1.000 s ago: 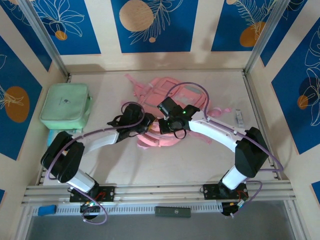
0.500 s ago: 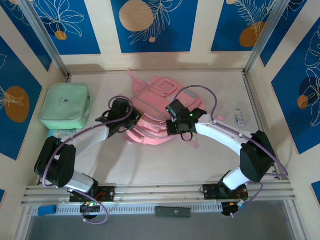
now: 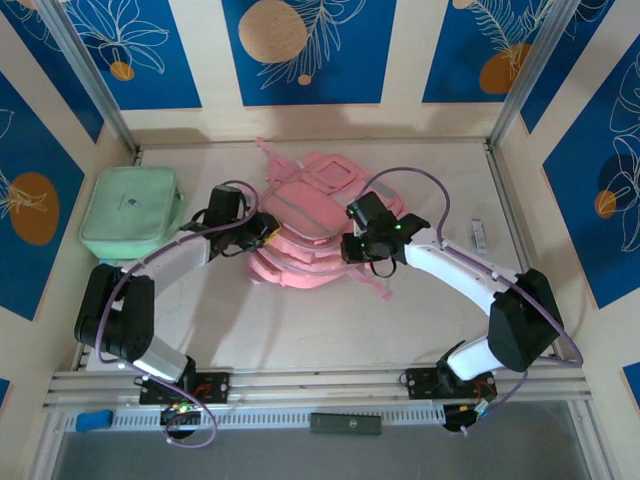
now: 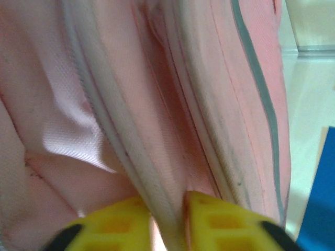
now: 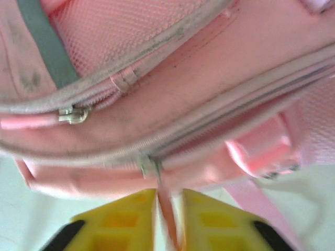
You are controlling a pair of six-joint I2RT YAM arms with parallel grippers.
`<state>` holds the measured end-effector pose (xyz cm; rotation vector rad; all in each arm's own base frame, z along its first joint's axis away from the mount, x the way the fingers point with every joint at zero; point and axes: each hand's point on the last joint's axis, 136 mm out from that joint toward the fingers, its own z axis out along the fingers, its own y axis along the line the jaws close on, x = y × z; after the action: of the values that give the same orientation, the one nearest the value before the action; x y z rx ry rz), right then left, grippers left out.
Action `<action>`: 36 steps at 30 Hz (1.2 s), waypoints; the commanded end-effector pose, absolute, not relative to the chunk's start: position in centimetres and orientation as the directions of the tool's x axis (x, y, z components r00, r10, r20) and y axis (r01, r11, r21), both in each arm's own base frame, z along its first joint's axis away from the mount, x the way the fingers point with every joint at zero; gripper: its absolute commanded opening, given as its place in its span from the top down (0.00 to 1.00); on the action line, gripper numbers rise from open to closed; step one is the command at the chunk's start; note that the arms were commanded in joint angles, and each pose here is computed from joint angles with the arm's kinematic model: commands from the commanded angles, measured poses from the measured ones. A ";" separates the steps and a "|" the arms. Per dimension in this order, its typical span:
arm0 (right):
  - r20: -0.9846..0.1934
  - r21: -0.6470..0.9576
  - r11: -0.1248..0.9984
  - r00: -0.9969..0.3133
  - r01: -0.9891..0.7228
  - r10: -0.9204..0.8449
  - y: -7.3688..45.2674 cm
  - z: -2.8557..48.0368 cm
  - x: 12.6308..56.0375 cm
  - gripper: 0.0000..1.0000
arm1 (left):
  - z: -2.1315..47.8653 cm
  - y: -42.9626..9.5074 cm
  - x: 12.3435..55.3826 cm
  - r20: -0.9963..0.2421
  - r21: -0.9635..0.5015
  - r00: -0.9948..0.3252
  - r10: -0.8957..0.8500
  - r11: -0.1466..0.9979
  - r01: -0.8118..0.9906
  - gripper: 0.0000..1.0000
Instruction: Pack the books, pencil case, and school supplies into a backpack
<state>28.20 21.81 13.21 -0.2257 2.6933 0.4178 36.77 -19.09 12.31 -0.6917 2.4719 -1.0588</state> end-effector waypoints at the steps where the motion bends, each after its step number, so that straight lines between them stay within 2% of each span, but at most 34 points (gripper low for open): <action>1: -0.386 0.272 0.944 -0.920 -0.187 -0.071 20.0 14.9 26.8 0.68 | 13.1 -15.8 37.1 -0.221 -0.698 -0.768 -0.600 0.648 -0.305 0.67; 3: -0.328 0.386 0.917 -0.944 -0.099 0.036 19.1 15.3 27.3 0.62 | 13.5 -15.7 36.0 -0.249 -0.695 -0.758 -0.603 0.656 -0.294 0.67; 5: -0.237 0.492 0.870 -0.960 0.014 0.149 18.4 15.3 28.3 0.61 | 13.9 -15.9 35.1 -0.260 -0.691 -0.757 -0.599 0.663 -0.288 0.66; 7: -0.185 0.532 0.842 -0.958 0.089 0.218 18.3 15.2 29.4 0.62 | 14.5 -17.2 34.8 -0.271 -0.702 -0.766 -0.584 0.664 -0.258 0.67; 11: -0.168 0.535 0.835 -0.953 0.125 0.250 19.7 15.8 31.4 0.62 | 15.5 -20.4 34.6 -0.308 -0.713 -0.780 -0.545 0.675 -0.190 0.69; 13: -0.176 0.501 0.856 -0.953 0.127 0.245 19.8 15.6 32.1 0.68 | 15.1 -21.3 34.4 -0.309 -0.693 -0.796 -0.520 0.696 -0.186 0.70; 17: -0.278 0.350 0.936 -0.957 -0.020 0.084 20.6 15.0 30.9 0.67 | 14.3 -21.6 34.0 -0.294 -0.699 -0.790 -0.538 0.685 -0.206 0.75; 20: -0.347 0.349 0.915 -0.935 -0.202 -0.074 22.1 13.9 29.8 0.65 | 13.2 -21.2 33.2 -0.249 -0.716 -0.762 -0.598 0.644 -0.271 0.74; 24: -0.338 0.467 0.857 -0.939 -0.220 -0.056 22.2 13.1 30.1 0.64 | 12.1 -20.5 33.3 -0.225 -0.736 -0.711 -0.666 0.595 -0.324 0.66; 27: -0.378 0.417 0.869 -0.921 -0.265 -0.100 21.8 12.0 30.5 0.61 | 11.9 -20.8 33.9 -0.221 -0.729 -0.713 -0.665 0.599 -0.333 0.66; 29: -0.365 0.446 0.854 -0.926 -0.266 -0.098 21.8 11.4 30.7 0.59 | 11.6 -20.9 34.2 -0.217 -0.727 -0.705 -0.676 0.594 -0.345 0.66; 32: -0.365 0.534 0.792 -0.925 -0.298 -0.102 22.7 11.0 30.8 0.57 | 11.1 -20.6 34.7 -0.213 -0.719 -0.682 -0.700 0.585 -0.375 0.72; 36: -0.384 0.534 0.770 -0.912 -0.349 -0.147 23.7 9.9 30.3 0.55 | 11.6 -21.2 35.6 -0.220 -0.725 -0.686 -0.694 0.586 -0.361 0.82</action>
<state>30.78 22.12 10.25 -0.2660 2.6901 0.7952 34.10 -20.85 10.32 -0.8418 2.3814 -0.9135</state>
